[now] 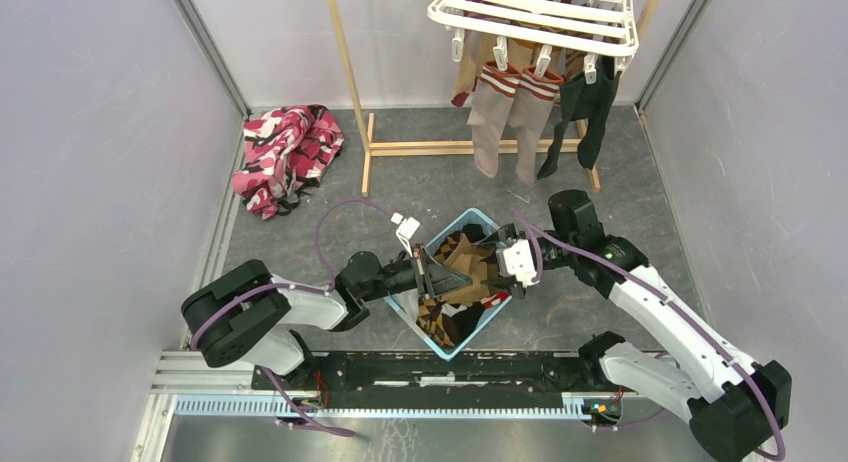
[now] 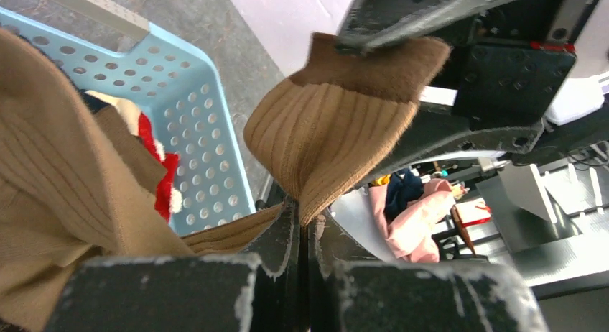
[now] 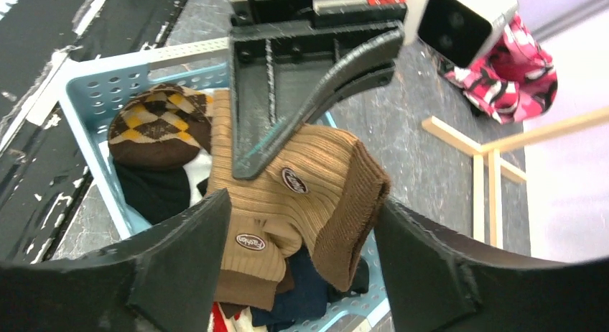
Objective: Clip the socks to the hanger
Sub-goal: Pick up the sock from the bin.
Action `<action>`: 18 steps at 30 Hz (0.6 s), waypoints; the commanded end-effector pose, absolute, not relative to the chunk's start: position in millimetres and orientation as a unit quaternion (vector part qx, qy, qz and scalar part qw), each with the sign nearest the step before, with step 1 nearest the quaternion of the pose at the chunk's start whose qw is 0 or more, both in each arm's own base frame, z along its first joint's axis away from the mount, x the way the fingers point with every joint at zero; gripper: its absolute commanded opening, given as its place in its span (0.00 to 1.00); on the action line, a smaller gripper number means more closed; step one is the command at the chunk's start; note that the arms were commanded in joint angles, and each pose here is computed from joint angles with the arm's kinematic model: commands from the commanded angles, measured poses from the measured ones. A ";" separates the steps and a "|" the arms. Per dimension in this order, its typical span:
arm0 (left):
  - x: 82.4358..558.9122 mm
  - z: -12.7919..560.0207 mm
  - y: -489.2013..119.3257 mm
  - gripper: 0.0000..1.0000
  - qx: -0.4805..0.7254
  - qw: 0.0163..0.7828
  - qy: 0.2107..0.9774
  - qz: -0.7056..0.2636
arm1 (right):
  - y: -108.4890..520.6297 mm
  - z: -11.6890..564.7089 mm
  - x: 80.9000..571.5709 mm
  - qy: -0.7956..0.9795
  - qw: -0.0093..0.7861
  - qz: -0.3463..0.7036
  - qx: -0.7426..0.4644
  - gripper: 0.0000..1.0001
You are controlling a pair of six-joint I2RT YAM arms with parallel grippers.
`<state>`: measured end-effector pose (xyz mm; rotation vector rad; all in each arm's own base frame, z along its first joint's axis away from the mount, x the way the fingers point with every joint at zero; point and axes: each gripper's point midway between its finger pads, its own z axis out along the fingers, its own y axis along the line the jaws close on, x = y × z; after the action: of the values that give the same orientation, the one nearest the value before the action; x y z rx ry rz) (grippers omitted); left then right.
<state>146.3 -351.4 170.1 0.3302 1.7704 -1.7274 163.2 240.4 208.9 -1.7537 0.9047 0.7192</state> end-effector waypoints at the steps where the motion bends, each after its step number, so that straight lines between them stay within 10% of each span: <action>1: 144.2 207.2 -351.7 0.02 0.112 0.314 0.622 -0.709 | 243.5 216.7 183.2 0.406 0.514 0.276 -0.704 0.72; 10: 144.3 205.1 -347.0 0.08 0.130 0.328 0.617 -0.703 | 245.7 224.6 188.8 0.432 0.509 0.287 -0.687 0.10; 18: 157.6 182.3 -327.2 0.74 0.291 0.463 0.639 -0.541 | 236.1 255.3 189.0 0.412 0.500 0.243 -0.721 0.00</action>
<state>144.2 -342.0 176.3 0.4863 1.7048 -1.6494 189.2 241.3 226.1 -1.7011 1.0573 0.6706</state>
